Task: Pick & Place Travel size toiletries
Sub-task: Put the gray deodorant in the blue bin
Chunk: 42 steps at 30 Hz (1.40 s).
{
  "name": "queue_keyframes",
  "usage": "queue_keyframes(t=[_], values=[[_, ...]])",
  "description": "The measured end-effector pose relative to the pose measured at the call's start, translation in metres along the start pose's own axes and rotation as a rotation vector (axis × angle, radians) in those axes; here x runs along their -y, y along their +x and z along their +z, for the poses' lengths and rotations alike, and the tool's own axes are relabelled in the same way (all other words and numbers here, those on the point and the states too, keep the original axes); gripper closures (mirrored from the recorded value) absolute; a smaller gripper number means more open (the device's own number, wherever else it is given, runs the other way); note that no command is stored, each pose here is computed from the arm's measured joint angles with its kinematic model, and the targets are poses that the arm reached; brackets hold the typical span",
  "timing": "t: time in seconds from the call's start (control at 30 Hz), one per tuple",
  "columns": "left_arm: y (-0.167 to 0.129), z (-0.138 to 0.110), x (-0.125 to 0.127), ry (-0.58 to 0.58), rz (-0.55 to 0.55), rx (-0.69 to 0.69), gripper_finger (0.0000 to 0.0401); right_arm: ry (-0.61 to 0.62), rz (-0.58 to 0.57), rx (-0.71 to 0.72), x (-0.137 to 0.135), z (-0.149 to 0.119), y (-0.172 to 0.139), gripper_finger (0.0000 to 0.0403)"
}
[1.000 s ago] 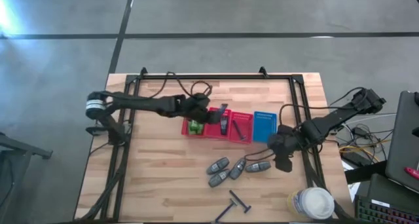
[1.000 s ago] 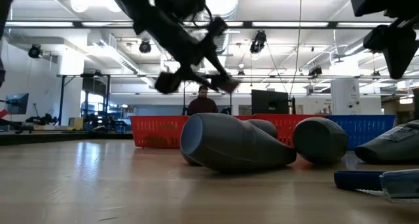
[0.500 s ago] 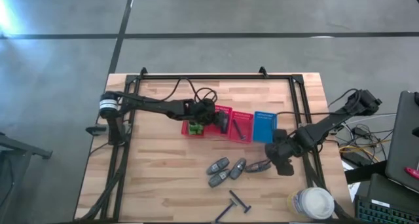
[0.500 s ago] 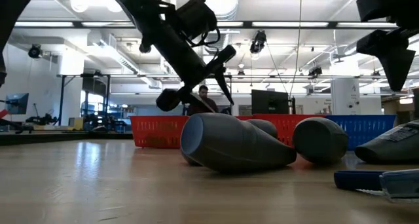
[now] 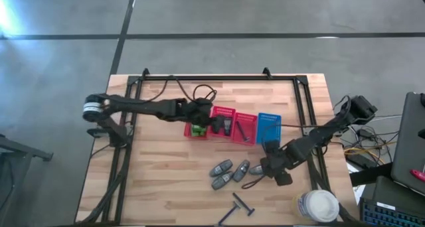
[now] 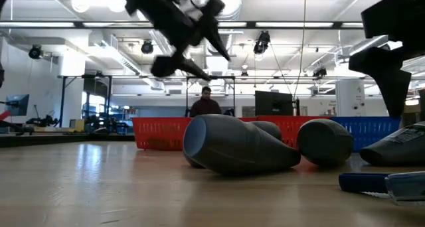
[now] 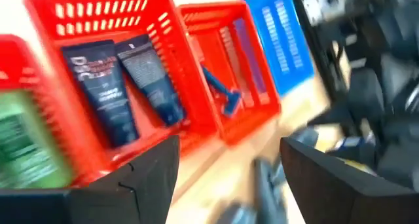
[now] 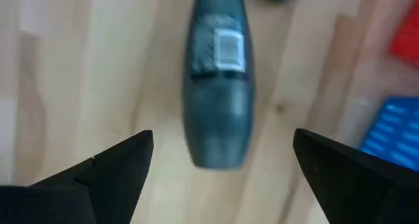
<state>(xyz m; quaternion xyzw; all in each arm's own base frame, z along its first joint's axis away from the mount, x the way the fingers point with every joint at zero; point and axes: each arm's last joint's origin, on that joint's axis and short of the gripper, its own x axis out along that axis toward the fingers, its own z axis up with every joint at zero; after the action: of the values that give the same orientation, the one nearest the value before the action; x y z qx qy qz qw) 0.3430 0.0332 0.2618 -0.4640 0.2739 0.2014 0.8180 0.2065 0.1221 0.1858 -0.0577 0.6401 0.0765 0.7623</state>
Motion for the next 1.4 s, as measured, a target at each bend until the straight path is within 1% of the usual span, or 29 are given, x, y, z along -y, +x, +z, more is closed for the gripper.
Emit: queue_keyframes(t=[0.13, 0.2, 0.4, 0.57, 0.63, 0.73, 0.83, 0.93, 1.03, 1.1, 1.13, 1.17, 1.23, 1.3, 1.4], values=[[-0.035, -0.011, 0.010, 0.195, 0.008, 0.006, 0.0136, 0.040, 0.010, 0.028, -0.003, 0.006, 0.009, 0.0037], [-0.049, -0.015, 0.014, 0.256, 0.000, 0.000, 0.0135, 0.042, 0.004, 0.015, -0.004, 0.007, 0.018, 0.0037], [-0.077, -0.023, 0.014, 0.281, 0.009, -0.038, 0.0135, 0.039, -0.013, -0.027, -0.007, 0.010, 0.043, 0.0045], [-0.096, -0.029, 0.013, 0.306, 0.013, -0.061, 0.0135, 0.043, -0.019, -0.042, -0.007, 0.010, 0.049, 0.0085], [-0.101, -0.033, 0.013, 0.345, 0.018, -0.077, 0.0136, 0.047, -0.018, -0.040, -0.007, 0.010, 0.048, 0.0110], [-0.107, -0.042, 0.013, 0.422, 0.046, -0.098, 0.0136, 0.089, -0.028, -0.035, -0.004, 0.009, 0.045, 0.0157], [-0.109, -0.048, 0.012, 0.455, 0.080, -0.104, 0.0135, 0.139, -0.032, -0.004, -0.001, 0.010, 0.039, 0.0204], [-0.109, -0.050, 0.013, 0.473, 0.081, -0.100, 0.0136, 0.184, -0.019, 0.030, 0.001, 0.009, 0.027, 0.0206], [-0.107, -0.050, 0.013, 0.496, 0.083, -0.104, 0.0136, 0.252, -0.001, 0.062, 0.003, 0.005, 0.004, 0.0206], [-0.106, -0.050, 0.013, 0.516, 0.093, -0.098, 0.0135, 0.328, 0.004, 0.075, 0.006, -0.002, -0.015, 0.0206], [-0.106, -0.050, 0.013, 0.523, 0.099, -0.089, 0.0135, 0.387, -0.004, 0.081, 0.009, -0.007, -0.024, 0.0206], [-0.106, -0.050, 0.012, 0.527, 0.108, -0.080, 0.0136, 0.471, -0.029, 0.089, 0.013, -0.013, -0.034, 0.0206], [-0.106, -0.049, 0.012, 0.534, 0.121, -0.062, 0.0137, 0.675, -0.085, 0.114, 0.024, -0.028, -0.051, 0.0206], [-0.105, -0.049, 0.012, 0.551, 0.132, -0.050, 0.0137, 0.931, -0.127, 0.157, 0.036, -0.043, -0.065, 0.0204], [-0.105, -0.048, 0.012, 0.577, 0.147, -0.032, 0.0137, 1.276, -0.160, 0.219, 0.052, -0.064, -0.076, 0.0199]])
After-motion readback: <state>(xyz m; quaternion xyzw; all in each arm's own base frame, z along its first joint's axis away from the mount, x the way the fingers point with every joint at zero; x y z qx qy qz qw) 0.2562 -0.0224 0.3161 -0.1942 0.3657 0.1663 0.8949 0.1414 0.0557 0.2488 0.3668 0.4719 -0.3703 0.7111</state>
